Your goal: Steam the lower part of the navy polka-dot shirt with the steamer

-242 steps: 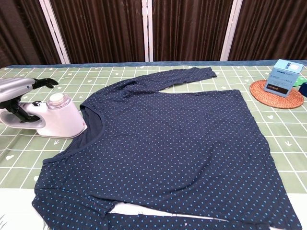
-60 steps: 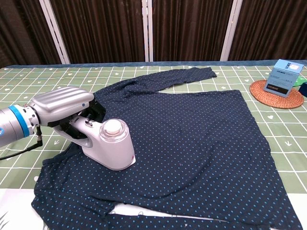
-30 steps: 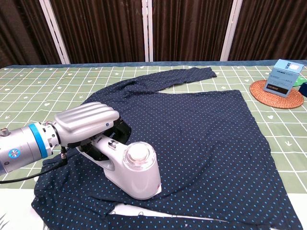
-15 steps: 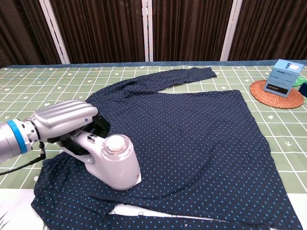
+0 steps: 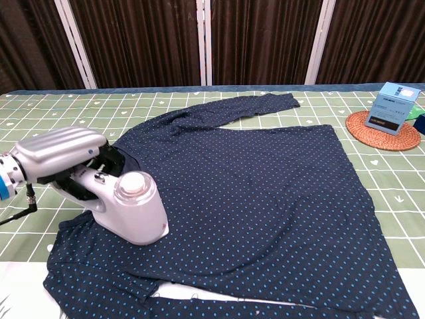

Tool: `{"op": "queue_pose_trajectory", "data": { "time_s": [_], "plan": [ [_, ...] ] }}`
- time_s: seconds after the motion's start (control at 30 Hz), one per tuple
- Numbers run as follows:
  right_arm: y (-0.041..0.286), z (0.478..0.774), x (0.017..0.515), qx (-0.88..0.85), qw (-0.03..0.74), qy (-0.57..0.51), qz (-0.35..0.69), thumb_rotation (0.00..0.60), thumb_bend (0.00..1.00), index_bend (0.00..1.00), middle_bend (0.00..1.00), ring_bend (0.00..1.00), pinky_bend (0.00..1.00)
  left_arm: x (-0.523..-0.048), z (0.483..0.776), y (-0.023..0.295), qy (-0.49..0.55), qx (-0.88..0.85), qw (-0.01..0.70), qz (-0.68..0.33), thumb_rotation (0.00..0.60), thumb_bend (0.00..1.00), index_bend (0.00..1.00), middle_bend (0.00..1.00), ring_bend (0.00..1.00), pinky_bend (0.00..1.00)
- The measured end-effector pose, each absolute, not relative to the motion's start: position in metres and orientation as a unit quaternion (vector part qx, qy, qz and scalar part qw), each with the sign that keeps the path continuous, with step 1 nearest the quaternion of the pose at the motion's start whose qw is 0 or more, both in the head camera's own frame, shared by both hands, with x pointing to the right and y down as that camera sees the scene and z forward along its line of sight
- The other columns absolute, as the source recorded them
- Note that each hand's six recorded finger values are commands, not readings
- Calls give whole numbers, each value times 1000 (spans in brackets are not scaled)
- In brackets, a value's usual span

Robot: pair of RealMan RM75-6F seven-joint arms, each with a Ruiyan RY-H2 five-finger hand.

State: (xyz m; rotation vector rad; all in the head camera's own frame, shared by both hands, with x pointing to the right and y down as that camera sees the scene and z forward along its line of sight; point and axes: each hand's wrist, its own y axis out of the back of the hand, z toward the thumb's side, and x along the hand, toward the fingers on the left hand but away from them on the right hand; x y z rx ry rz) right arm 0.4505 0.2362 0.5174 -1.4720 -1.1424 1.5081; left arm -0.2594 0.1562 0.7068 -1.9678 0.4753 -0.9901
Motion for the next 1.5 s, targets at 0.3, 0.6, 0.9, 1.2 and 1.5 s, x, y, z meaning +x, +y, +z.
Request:
{"op": "queue_pose_trajectory", "data": {
  "time_s": [0.3,0.6,0.9,1.2,1.5],
  "plan": [
    [236,518,450,-573,364,-443,586,600,0,0,0,0,0,-297,701,116,258,-755,418,-434,600,568,935,859,777,1000],
    [236,519,448,-573,364,-440,587,600,0,0,0,0,0,-358,717,91,293,-712,389,-506,600,568,935,859,777,1000],
    [236,522,447,-574,364,-436,589,600,0,0,0,0,0,-377,727,90,308,-701,369,-527,600,12,332,337,381,588],
    [236,521,445,-577,364,-436,587,600,0,0,0,0,0,-387,719,98,288,-707,354,-540,600,0,0,0,0,68],
    [238,516,442,-582,367,-440,577,600,0,0,0,0,0,-403,679,116,315,-704,364,-523,600,0,0,0,0,22]
  ]
}}
